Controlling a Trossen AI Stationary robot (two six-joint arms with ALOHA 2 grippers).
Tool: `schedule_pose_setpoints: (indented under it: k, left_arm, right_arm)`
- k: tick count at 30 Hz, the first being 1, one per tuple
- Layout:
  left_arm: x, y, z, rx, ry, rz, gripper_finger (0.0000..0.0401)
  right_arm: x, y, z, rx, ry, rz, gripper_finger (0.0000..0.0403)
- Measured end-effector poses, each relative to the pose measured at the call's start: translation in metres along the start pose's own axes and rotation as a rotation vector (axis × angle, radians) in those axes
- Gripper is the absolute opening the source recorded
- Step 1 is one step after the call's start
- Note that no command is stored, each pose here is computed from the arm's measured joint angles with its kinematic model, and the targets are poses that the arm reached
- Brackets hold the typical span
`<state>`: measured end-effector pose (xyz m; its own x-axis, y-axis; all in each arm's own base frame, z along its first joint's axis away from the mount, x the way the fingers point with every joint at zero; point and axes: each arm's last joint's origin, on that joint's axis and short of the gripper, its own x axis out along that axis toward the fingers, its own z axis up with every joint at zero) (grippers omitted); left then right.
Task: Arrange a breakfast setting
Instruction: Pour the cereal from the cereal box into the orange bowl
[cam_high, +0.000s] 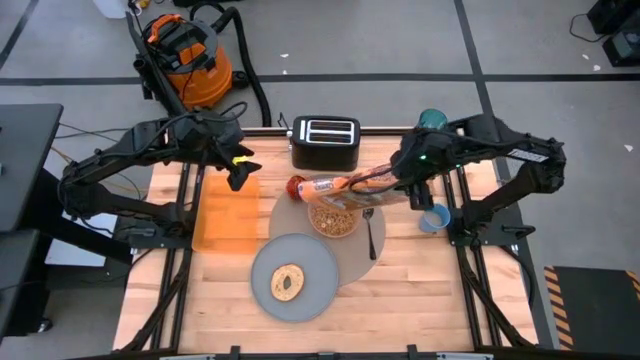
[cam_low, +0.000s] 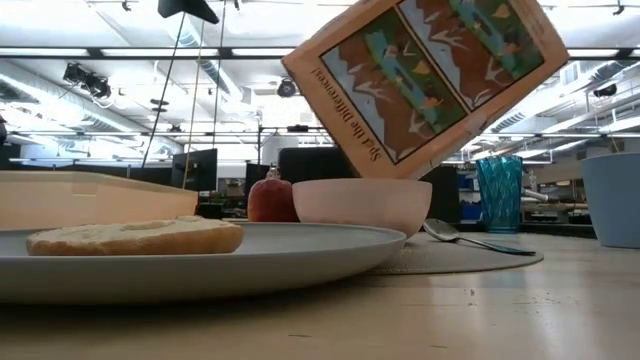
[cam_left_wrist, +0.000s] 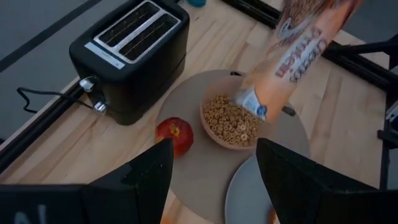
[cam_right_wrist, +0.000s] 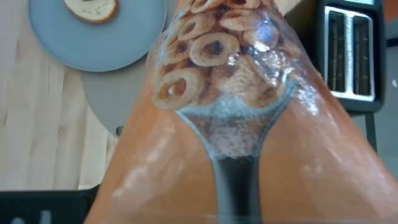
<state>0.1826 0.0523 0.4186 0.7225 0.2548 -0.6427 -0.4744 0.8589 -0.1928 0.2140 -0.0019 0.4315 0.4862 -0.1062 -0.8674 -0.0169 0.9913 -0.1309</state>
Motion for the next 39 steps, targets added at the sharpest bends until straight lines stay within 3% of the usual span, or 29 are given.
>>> schedule_pose_setpoints:
  k: [12,22,28,39]
  left_arm:
    - [-0.003,-0.005,0.012,-0.004,-0.135,-0.066,0.0238]
    - [-0.005,-0.017,0.016,0.014,-0.198,-0.117,0.0238]
    - [-0.005,-0.017,0.016,-0.01,-0.202,-0.111,0.0238]
    - [-0.006,-0.018,0.018,-0.012,-0.228,-0.12,0.0238]
  right_arm:
    - [-0.036,-0.004,-0.029,0.099,-0.084,0.018,0.0222]
    - [-0.014,0.005,-0.043,0.102,-0.008,0.066,0.0222]
    - [-0.026,0.004,-0.042,0.091,-0.062,0.056,0.0222]
    - [-0.05,0.002,-0.067,0.133,-0.193,0.026,0.0222]
